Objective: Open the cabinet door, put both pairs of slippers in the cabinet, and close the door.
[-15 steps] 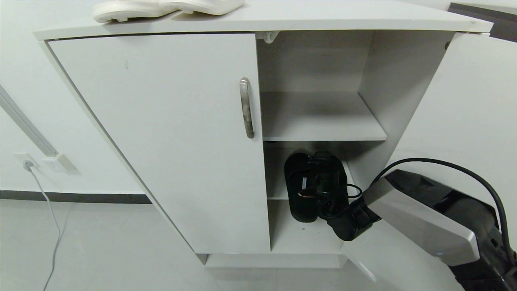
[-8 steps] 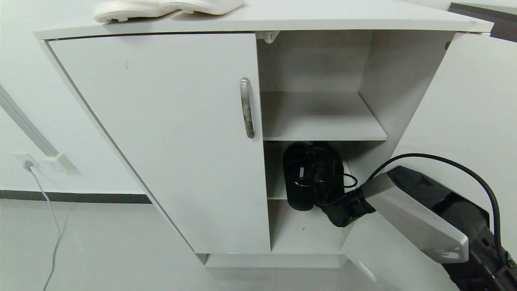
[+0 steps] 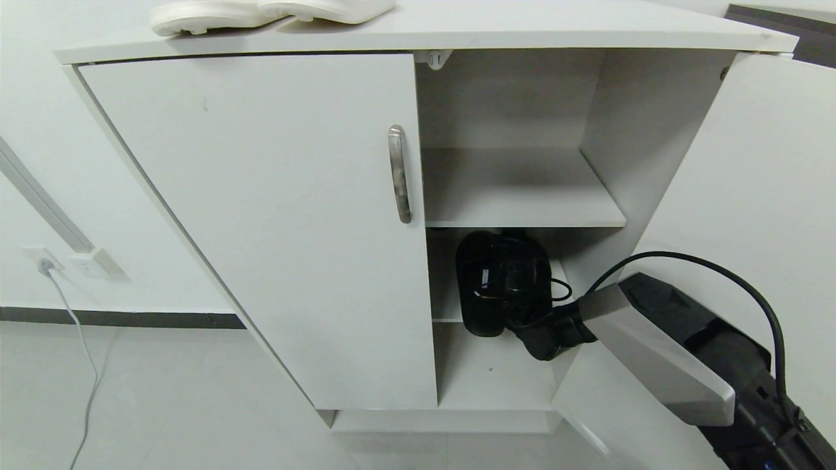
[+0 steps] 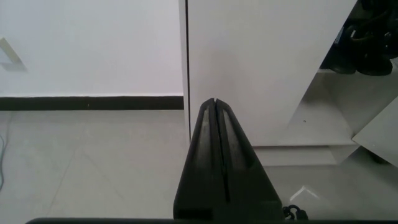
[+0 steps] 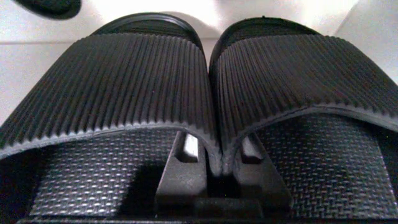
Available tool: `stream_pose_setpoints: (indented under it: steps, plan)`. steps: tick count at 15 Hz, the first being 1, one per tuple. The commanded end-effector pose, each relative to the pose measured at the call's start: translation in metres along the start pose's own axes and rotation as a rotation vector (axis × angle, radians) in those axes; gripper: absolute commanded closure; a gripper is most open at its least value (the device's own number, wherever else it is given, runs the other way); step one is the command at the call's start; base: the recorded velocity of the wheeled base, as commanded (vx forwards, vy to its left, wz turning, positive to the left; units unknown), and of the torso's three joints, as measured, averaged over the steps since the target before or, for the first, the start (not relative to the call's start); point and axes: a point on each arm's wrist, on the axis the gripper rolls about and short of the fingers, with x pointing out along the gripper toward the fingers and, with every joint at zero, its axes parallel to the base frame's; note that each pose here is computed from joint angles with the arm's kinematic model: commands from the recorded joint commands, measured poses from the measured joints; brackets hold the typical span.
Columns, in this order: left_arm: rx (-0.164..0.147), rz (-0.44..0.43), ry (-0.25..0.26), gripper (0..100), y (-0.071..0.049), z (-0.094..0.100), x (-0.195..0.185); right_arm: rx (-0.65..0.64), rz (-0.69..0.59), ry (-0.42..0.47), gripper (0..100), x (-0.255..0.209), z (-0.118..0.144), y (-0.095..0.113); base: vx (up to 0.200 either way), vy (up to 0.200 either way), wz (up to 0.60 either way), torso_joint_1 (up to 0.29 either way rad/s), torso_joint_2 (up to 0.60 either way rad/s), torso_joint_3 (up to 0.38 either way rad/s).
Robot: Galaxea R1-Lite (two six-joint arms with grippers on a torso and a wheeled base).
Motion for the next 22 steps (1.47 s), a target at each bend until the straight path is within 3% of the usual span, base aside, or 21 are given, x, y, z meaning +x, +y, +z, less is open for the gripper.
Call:
stream_pose_setpoints:
  steps: [1,6,7,15,19,22]
  plan:
    - [-0.001,0.0,0.001,100,0.0,0.0,0.0,-0.005,-0.007,0.008,100,0.003,-0.006,-0.002,0.0,0.0,0.0,0.0,0.0,0.0]
    - [-0.002,0.002,0.0,100,0.0,0.0,0.0,-0.002,-0.008,0.004,100,0.004,-0.005,-0.002,0.0,0.0,0.0,0.0,0.0,0.0]
    - [-0.002,0.002,0.001,100,0.0,0.0,0.0,-0.002,-0.009,0.004,0,0.004,-0.005,-0.003,0.0,0.0,0.0,0.0,0.0,0.0]
    - [-0.001,0.0,0.0,100,0.0,0.0,0.0,-0.014,0.001,0.023,0,-0.017,-0.001,-0.005,0.0,0.0,0.0,0.0,0.0,0.0]
    - [-0.001,0.0,0.001,100,0.0,0.0,0.0,-0.031,0.04,0.044,0,-0.063,0.015,-0.008,0.0,0.0,0.0,0.0,0.0,0.0]
    - [0.001,-0.001,0.001,100,0.0,0.0,0.0,-0.058,0.049,0.079,0,-0.114,0.022,-0.024,0.0,0.0,0.0,0.0,0.0,0.0]
